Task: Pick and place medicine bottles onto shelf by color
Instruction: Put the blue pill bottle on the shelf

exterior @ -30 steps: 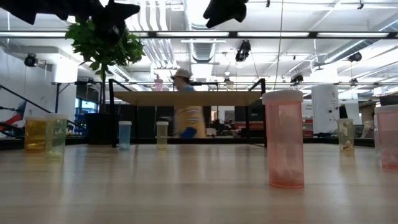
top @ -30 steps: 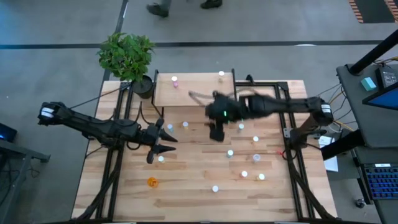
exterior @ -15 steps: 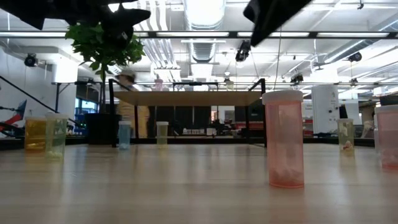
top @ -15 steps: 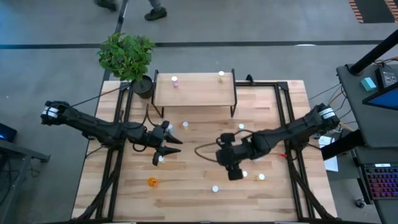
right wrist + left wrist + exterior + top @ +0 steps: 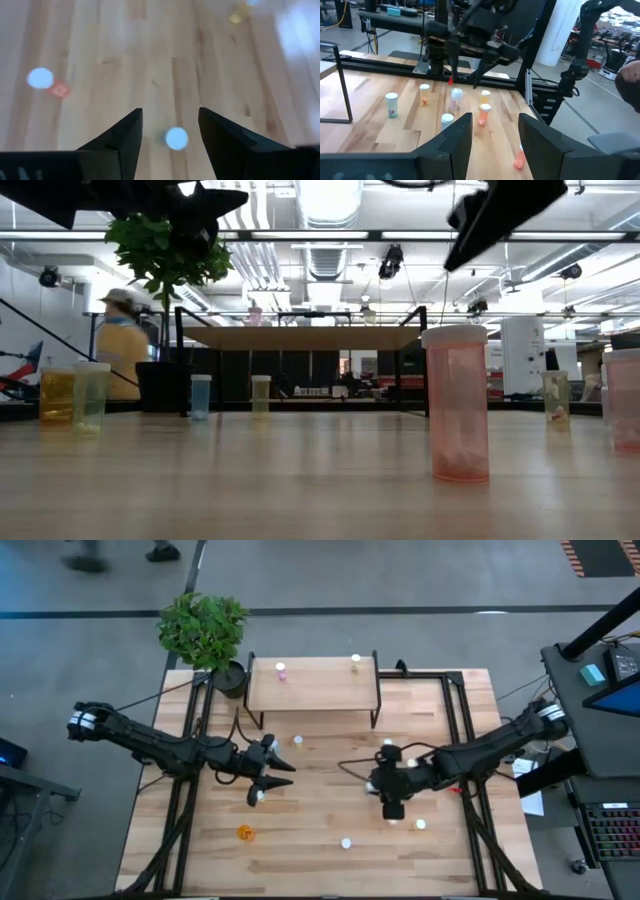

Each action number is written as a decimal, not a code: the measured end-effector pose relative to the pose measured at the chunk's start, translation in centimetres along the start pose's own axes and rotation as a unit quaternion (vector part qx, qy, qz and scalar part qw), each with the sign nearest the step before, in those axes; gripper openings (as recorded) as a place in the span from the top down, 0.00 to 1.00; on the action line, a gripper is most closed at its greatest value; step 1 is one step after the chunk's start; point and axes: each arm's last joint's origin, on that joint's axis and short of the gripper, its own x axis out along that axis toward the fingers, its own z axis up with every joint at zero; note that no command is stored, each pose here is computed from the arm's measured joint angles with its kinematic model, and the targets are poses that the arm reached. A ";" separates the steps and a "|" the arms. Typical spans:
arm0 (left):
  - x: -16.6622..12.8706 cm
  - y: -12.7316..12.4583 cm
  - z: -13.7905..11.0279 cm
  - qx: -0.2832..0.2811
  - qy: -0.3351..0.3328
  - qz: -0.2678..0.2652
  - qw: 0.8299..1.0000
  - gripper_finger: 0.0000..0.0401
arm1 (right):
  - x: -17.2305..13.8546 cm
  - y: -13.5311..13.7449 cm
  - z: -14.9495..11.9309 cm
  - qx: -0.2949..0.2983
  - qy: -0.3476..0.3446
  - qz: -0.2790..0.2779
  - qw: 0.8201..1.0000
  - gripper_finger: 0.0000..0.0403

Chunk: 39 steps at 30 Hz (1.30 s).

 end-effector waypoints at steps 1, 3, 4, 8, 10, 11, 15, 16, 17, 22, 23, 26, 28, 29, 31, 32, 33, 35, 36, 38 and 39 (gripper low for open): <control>0.0 0.0 0.0 0.000 0.000 0.000 1.000 0.64 | 0.0 -0.2 -0.5 0.010 -0.003 -0.001 1.000 0.53; 0.0 0.0 0.0 0.000 0.000 0.000 1.000 0.64 | 0.3 -0.4 -1.6 0.027 -0.005 -0.002 1.000 0.50; 0.0 0.0 0.0 0.000 0.000 0.000 1.000 0.64 | 0.6 -0.5 -2.1 0.029 -0.009 -0.001 1.000 0.49; 0.0 0.0 0.0 0.000 0.000 0.000 1.000 0.64 | 2.3 -0.5 -4.1 0.027 -0.023 0.003 0.999 0.46; 0.0 0.0 0.0 0.000 0.000 0.000 1.000 0.64 | 3.2 -0.6 -5.1 0.025 -0.023 -0.008 0.999 0.45; 0.0 0.0 0.0 0.001 0.000 0.000 1.000 0.64 | 3.6 -0.7 -5.5 0.026 -0.020 -0.011 0.999 0.45; 0.0 0.0 0.0 0.001 0.001 0.000 1.000 0.64 | 4.7 -0.7 -6.6 0.040 -0.032 -0.005 0.999 0.45; 0.0 0.0 0.0 0.001 0.000 0.000 1.000 0.64 | 4.9 -0.7 -6.8 0.043 -0.037 -0.004 0.998 0.45; 0.0 0.0 0.0 0.001 0.000 0.000 1.000 0.64 | 5.0 -0.7 -6.9 0.045 -0.042 -0.002 0.998 0.45; 0.0 0.0 0.0 0.001 0.000 0.000 1.000 0.64 | 5.4 -0.8 -7.6 0.044 -0.050 0.000 0.998 0.45; 0.0 0.0 0.0 0.001 0.000 0.000 1.000 0.64 | 5.6 -0.8 -7.7 0.044 -0.049 0.000 0.998 0.45; 0.0 0.0 0.0 0.001 0.000 0.000 1.000 0.64 | 6.2 -0.7 -8.1 0.040 -0.040 -0.005 0.998 0.45; 0.0 0.0 0.0 0.003 0.000 0.000 1.000 0.64 | 6.6 -0.6 -8.2 0.038 -0.038 -0.011 0.998 0.45; 0.0 0.0 0.0 0.003 0.000 0.001 1.000 0.64 | 6.8 -0.6 -8.3 0.036 -0.037 -0.015 0.999 0.45; 0.0 0.0 0.0 0.003 0.000 0.001 1.000 0.64 | 7.2 -0.5 -8.4 0.032 -0.033 -0.019 0.999 0.45; 0.0 0.0 0.0 0.003 0.000 0.001 1.000 0.64 | 7.5 -0.5 -8.5 0.030 -0.028 -0.021 0.999 0.45; 0.0 0.0 0.0 0.003 0.000 0.001 1.000 0.64 | 7.6 -0.4 -8.5 0.028 -0.028 -0.021 0.999 0.45; 0.0 0.0 0.0 0.003 0.000 0.001 1.000 0.64 | 8.0 -0.3 -8.4 0.026 -0.030 -0.020 0.999 0.45; 0.0 0.0 0.0 0.003 0.000 0.001 1.000 0.64 | 8.1 -0.3 -8.4 0.025 -0.028 -0.021 0.999 0.45; 0.0 0.0 0.0 0.003 0.000 0.002 1.000 0.64 | 8.4 -0.2 -8.6 0.023 -0.023 -0.023 0.999 0.45; 0.0 0.0 0.0 0.003 0.000 0.002 1.000 0.64 | 8.6 -0.2 -8.6 0.022 -0.022 -0.024 0.999 0.45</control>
